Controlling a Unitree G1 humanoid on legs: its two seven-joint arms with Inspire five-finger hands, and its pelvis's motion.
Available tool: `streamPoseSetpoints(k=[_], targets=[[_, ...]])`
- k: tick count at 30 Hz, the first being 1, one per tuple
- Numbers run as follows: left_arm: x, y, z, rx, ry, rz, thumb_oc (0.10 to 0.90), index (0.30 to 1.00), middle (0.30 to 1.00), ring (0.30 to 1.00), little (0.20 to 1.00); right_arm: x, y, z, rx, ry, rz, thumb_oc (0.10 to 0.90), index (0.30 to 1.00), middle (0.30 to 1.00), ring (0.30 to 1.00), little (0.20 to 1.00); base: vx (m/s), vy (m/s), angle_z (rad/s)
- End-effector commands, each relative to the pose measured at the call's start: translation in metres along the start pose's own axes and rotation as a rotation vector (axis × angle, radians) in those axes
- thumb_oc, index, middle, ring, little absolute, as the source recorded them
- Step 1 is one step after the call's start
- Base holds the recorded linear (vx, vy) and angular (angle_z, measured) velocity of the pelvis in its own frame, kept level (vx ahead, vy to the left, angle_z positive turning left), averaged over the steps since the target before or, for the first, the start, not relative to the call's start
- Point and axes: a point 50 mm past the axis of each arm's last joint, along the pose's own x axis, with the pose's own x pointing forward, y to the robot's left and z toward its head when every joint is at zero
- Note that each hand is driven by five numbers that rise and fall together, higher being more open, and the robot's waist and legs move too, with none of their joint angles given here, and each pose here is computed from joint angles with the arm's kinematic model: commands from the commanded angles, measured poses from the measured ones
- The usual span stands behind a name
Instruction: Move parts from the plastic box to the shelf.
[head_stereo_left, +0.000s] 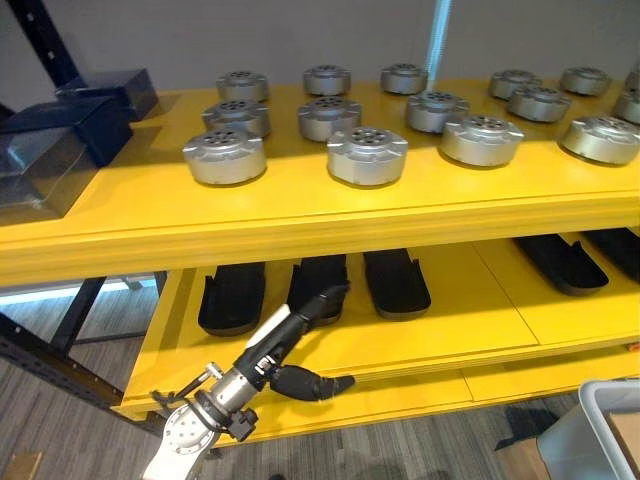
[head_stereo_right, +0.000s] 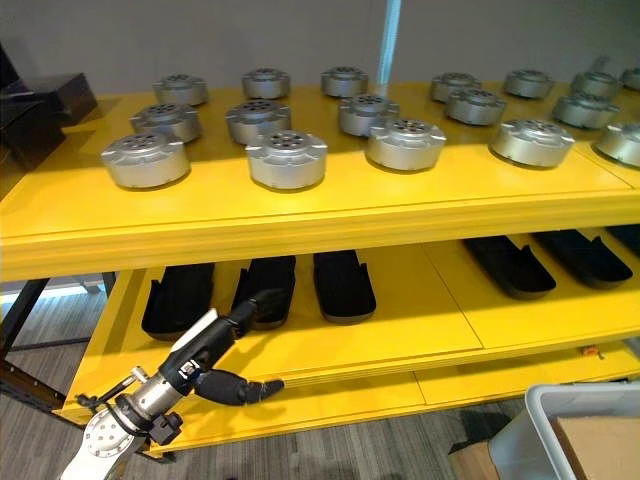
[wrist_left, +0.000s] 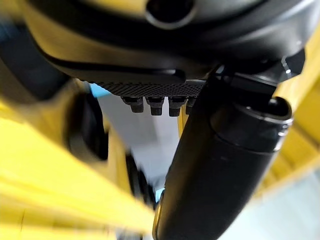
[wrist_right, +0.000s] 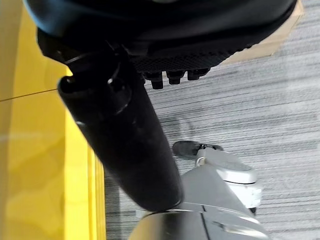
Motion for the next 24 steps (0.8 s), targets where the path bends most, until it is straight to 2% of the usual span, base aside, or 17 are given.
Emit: streamPoseSetpoints(k=[1, 5, 6, 7, 8, 10, 11, 14, 15, 17, 24], targets=[[0.027, 0.019, 0.040, -0.016, -0.205, -0.101, 0.900, 1.000, 1.000, 1.000, 1.000, 0.001, -0.013, 0.033, -0.048, -0.107, -0.055, 0.900, 1.000, 1.000, 1.000, 1.000, 0.02, 0.020, -0.05], [0.032, 0.007, 0.016, -0.131, 0.019, -0.192, 0.900, 1.000, 1.000, 1.000, 1.000, 0.001, -0.018, 0.041, -0.063, -0.124, -0.051, 0.900, 1.000, 1.000, 1.000, 1.000, 0.00, 0.000, 0.00], [0.027, 0.004, 0.002, -0.140, 0.126, -0.211, 0.900, 1.000, 1.000, 1.000, 1.000, 0.000, -0.022, 0.041, -0.065, -0.130, -0.052, 0.900, 1.000, 1.000, 1.000, 1.000, 0.00, 0.000, 0.00], [0.027, 0.004, 0.001, -0.141, 0.134, -0.210, 0.900, 1.000, 1.000, 1.000, 1.000, 0.000, -0.022, 0.041, -0.064, -0.132, -0.052, 0.900, 1.000, 1.000, 1.000, 1.000, 0.03, 0.012, -0.01], [0.018, 0.000, -0.014, -0.148, 0.247, -0.229, 0.900, 1.000, 1.000, 1.000, 1.000, 0.000, -0.025, 0.044, -0.059, -0.155, -0.054, 0.900, 1.000, 1.000, 1.000, 1.000, 0.00, 0.000, 0.00], [0.010, -0.001, -0.026, -0.134, 0.325, -0.216, 0.900, 1.000, 1.000, 1.000, 1.000, -0.001, -0.027, 0.048, -0.045, -0.184, -0.052, 0.900, 1.000, 1.000, 1.000, 1.000, 0.00, 0.000, 0.00], [-0.005, 0.000, -0.045, -0.197, 0.449, -0.191, 0.900, 1.000, 1.000, 1.000, 1.000, -0.001, -0.031, 0.052, -0.038, -0.199, -0.066, 0.900, 1.000, 1.000, 1.000, 1.000, 0.00, 0.000, 0.00], [-0.018, -0.001, -0.059, -0.202, 0.534, -0.182, 0.900, 1.000, 1.000, 1.000, 1.000, -0.002, -0.035, 0.053, -0.042, -0.198, -0.077, 0.900, 1.000, 1.000, 1.000, 1.000, 0.01, 0.007, -0.05], [-0.030, -0.004, -0.072, -0.236, 0.621, -0.159, 0.900, 1.000, 1.000, 1.000, 1.000, -0.001, -0.038, 0.054, -0.053, -0.190, -0.083, 0.900, 1.000, 1.000, 1.000, 1.000, 0.02, 0.002, -0.11], [-0.064, -0.019, -0.100, -0.306, 0.766, -0.136, 0.900, 1.000, 1.000, 1.000, 1.000, 0.000, -0.039, 0.045, -0.052, -0.139, -0.071, 0.900, 1.000, 1.000, 1.000, 1.000, 0.02, -0.006, -0.07], [-0.127, -0.055, -0.142, -0.499, 1.015, 0.092, 0.900, 1.000, 1.000, 1.000, 1.000, 0.003, -0.036, 0.012, -0.045, 0.024, -0.046, 0.900, 1.000, 1.000, 1.000, 1.000, 0.01, -0.006, -0.03]])
